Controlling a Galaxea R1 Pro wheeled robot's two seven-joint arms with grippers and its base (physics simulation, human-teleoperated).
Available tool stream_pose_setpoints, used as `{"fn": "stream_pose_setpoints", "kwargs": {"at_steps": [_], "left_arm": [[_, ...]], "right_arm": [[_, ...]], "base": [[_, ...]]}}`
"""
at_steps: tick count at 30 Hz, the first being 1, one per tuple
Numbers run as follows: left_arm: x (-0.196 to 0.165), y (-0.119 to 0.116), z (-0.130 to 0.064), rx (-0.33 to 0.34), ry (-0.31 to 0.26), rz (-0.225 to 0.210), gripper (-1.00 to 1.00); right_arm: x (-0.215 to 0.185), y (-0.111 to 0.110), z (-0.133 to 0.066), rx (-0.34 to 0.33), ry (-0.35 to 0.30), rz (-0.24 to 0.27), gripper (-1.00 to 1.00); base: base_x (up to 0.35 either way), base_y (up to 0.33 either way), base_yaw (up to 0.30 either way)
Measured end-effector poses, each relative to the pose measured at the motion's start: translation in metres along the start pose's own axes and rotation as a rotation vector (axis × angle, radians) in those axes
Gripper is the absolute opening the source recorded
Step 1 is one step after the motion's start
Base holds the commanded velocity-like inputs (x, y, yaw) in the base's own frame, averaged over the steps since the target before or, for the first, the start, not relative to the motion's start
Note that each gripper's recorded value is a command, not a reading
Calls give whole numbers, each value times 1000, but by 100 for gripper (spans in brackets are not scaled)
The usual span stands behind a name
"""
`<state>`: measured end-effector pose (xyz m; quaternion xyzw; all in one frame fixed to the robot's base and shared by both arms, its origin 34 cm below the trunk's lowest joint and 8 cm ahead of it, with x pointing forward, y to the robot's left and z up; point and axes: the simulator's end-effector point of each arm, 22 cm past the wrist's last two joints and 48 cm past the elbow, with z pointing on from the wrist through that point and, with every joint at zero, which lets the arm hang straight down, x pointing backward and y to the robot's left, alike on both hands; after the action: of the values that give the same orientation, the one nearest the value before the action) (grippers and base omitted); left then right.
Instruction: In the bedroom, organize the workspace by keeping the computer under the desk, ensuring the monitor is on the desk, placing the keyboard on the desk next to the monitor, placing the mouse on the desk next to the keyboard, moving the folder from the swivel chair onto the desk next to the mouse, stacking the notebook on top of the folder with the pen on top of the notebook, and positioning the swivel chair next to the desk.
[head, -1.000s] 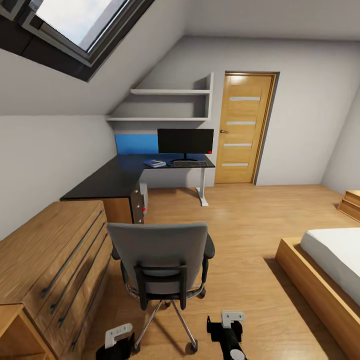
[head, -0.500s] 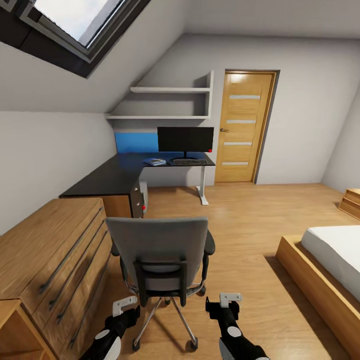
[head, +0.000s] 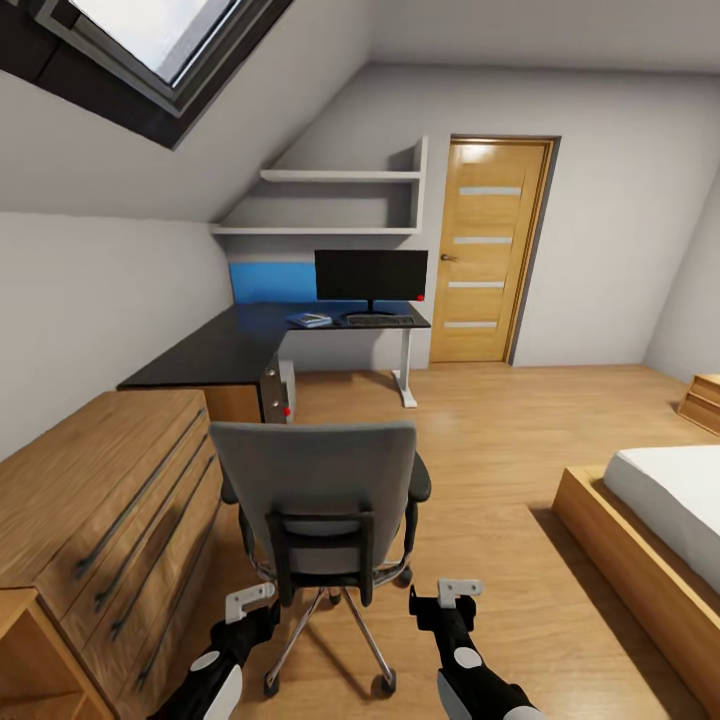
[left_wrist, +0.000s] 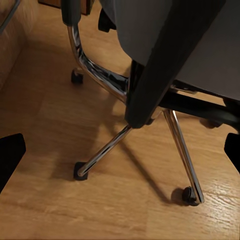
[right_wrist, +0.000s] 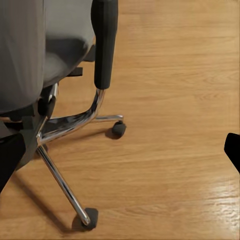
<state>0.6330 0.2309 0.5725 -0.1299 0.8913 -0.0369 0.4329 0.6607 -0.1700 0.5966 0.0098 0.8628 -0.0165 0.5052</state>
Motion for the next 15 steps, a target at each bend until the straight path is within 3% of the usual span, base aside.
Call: {"fn": "stream_pose_setpoints", "kwargs": {"at_steps": [15], "left_arm": [[22, 7, 15, -2, -6, 4, 100]], "right_arm": [[26, 3, 11, -10, -5, -3, 100]], "base": [[0, 0, 0]]}}
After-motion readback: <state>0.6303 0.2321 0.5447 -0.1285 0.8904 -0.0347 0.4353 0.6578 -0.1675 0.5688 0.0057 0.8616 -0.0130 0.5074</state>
